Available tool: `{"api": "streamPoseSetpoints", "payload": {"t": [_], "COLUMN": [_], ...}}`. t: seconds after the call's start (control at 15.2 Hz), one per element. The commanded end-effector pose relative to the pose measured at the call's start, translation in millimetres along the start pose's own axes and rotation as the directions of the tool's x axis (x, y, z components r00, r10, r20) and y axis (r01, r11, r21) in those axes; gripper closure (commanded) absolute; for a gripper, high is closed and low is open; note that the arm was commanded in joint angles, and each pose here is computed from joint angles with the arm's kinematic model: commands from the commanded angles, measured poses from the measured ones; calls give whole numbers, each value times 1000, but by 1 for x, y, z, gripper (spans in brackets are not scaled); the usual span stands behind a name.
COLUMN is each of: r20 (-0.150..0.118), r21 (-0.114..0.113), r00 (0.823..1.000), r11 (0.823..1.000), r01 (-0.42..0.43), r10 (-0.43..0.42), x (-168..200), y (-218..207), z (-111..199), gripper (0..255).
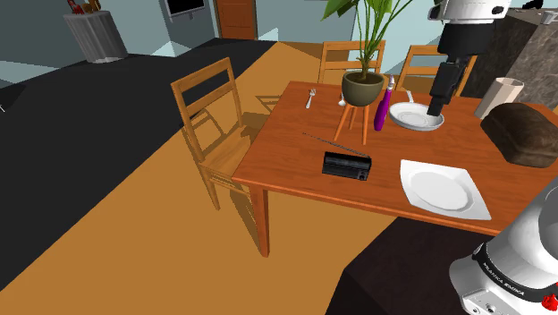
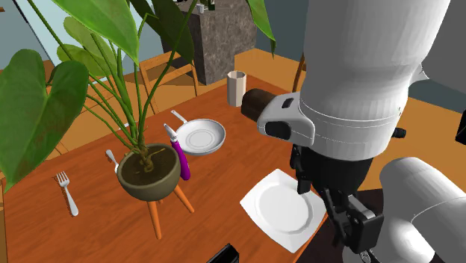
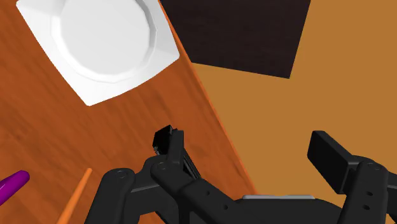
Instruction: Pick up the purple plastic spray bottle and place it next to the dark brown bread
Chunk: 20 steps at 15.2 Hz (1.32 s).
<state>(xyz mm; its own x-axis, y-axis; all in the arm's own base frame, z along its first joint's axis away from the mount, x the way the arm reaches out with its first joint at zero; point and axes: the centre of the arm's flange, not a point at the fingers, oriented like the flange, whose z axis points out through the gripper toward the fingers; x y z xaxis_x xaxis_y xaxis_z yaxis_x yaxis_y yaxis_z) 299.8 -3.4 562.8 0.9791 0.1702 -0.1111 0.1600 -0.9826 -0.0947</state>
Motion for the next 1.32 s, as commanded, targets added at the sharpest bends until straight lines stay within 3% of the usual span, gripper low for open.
{"api": "streamPoseSetpoints", "payload": {"t": [0.0,0.59,0.92,1.25], "r20": [0,-42,-72,-105], "r21": [0,-92,-139,-183], "r00": [1000,986,965,936], "r11": [1000,982,956,919], "r01": [0,-167,-259,-349], "r10": [0,164,251,335], "x": [0,77,114,148], "y": [0,68,112,160], "z": [0,26,37,45], "gripper": [0,0,0,0]}}
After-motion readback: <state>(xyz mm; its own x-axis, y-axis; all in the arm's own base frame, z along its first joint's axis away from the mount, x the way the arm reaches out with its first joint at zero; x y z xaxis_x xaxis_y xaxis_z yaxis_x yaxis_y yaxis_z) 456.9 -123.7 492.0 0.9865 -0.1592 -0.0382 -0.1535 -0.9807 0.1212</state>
